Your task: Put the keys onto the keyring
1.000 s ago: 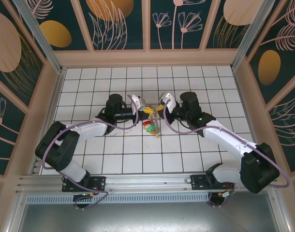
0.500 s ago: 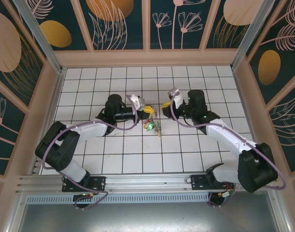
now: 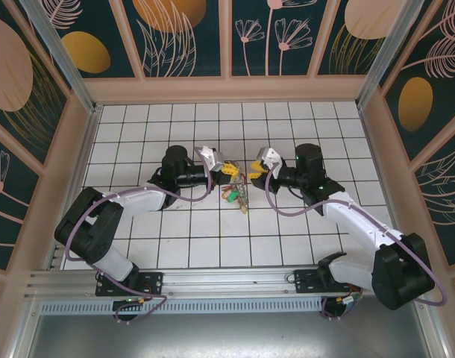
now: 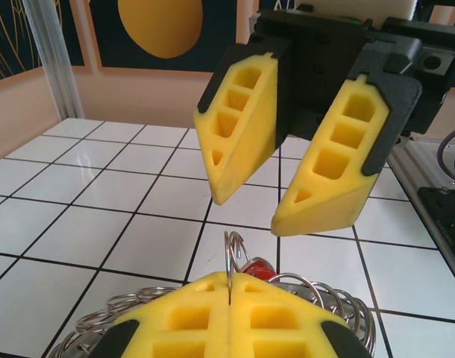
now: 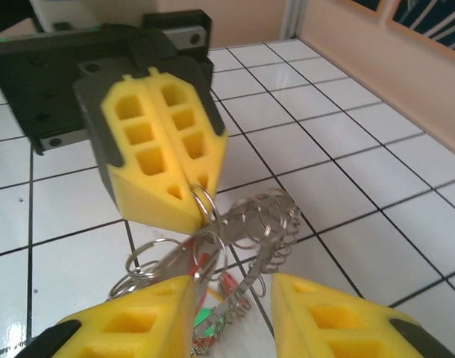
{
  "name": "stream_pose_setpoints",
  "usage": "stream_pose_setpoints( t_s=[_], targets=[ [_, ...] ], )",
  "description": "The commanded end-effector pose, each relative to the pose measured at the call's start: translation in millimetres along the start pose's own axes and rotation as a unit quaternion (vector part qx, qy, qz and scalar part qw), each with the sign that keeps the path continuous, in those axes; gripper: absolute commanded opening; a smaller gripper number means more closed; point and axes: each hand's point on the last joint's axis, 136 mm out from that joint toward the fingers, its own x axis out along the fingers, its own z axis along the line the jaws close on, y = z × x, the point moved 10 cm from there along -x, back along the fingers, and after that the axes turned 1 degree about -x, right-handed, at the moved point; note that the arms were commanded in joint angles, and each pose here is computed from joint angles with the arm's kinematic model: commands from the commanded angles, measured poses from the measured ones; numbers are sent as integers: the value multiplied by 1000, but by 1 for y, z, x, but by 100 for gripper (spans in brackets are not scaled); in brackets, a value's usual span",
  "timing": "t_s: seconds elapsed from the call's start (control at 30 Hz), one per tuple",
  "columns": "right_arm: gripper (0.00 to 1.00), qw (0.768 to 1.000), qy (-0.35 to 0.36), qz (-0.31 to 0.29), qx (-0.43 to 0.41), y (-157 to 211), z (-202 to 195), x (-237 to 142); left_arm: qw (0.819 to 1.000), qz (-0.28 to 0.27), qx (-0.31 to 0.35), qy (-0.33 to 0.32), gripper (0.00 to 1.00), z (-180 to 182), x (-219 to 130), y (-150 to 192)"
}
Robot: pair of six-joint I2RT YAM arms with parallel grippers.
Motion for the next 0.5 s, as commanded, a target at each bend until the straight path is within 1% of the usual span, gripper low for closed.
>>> stream_pose_setpoints(
  t_s=[0.0, 0.17, 0.3, 0.47],
  targets=[
    [32, 997, -42, -33, -58, -21, 0, 0, 1000, -16, 12, 18, 0, -3, 2, -6],
    [32, 996, -54, -35, -60, -20, -4, 6, 1000, -15, 14, 23, 0, -3, 2, -6],
    [31, 996, -71, -25, -55, -18, -6, 12, 999, -16, 14, 24, 0, -3, 2, -7],
    [30, 995, -69, -24, -61, -18, -10, 15, 999, -15, 12, 31, 0, -3, 3, -6]
  ],
)
